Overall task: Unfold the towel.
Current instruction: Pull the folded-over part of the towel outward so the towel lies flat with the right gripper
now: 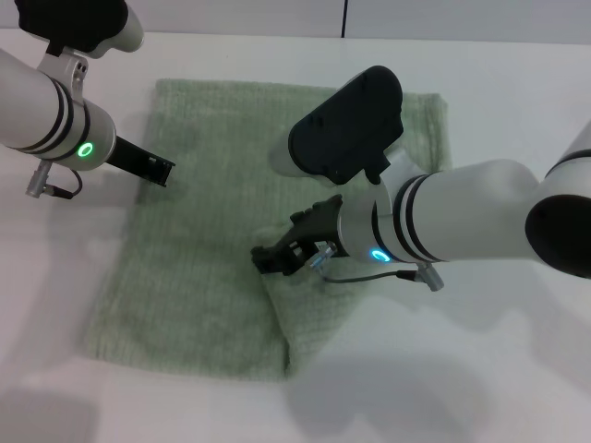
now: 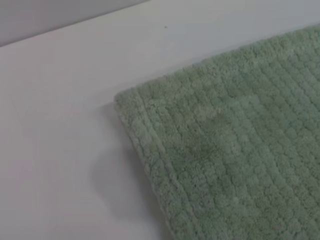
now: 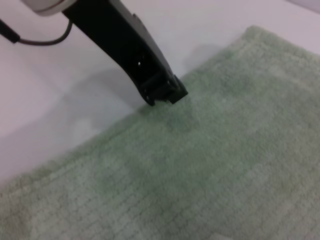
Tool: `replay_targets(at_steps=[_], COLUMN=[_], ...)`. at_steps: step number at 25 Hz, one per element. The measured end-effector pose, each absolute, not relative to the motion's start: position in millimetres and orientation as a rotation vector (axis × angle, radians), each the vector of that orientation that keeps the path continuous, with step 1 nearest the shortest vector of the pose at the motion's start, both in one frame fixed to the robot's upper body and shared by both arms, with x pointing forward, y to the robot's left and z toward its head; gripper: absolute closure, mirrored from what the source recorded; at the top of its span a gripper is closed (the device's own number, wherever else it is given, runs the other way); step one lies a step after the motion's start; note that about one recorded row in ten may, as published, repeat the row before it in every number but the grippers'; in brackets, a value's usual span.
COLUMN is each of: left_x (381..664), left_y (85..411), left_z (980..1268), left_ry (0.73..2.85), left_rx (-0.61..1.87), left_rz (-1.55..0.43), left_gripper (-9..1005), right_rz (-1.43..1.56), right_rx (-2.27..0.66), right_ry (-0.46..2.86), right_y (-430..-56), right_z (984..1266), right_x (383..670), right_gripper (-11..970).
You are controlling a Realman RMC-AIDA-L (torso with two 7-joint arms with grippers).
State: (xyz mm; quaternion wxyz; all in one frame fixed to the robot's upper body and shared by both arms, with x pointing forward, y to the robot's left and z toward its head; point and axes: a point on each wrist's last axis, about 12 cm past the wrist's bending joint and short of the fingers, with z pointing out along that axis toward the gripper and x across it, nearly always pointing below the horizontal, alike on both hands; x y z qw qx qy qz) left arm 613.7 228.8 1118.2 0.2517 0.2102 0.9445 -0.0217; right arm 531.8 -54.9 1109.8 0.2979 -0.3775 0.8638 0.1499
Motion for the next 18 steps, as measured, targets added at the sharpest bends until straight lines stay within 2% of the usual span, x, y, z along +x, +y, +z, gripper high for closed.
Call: replay_targets(at_steps=[7, 18], left_x=[613.5, 612.9], left_y=[228.3, 226.8], left_z=[1117.8, 1117.1], left_ry=[2.57, 2.57], left_rx=[0.579, 0.59], left_rz=[-0.054, -0.051], left_gripper=[960, 956], right_rz=[0.377, 0.377], right_rx=[-0.99, -1.017], right_ry=[2.325, 2.319], right_y=[-59.4, -56.4], right_z=[1105.0, 1111.0], right_x=[535.9, 533.5], right_gripper=[318, 765])
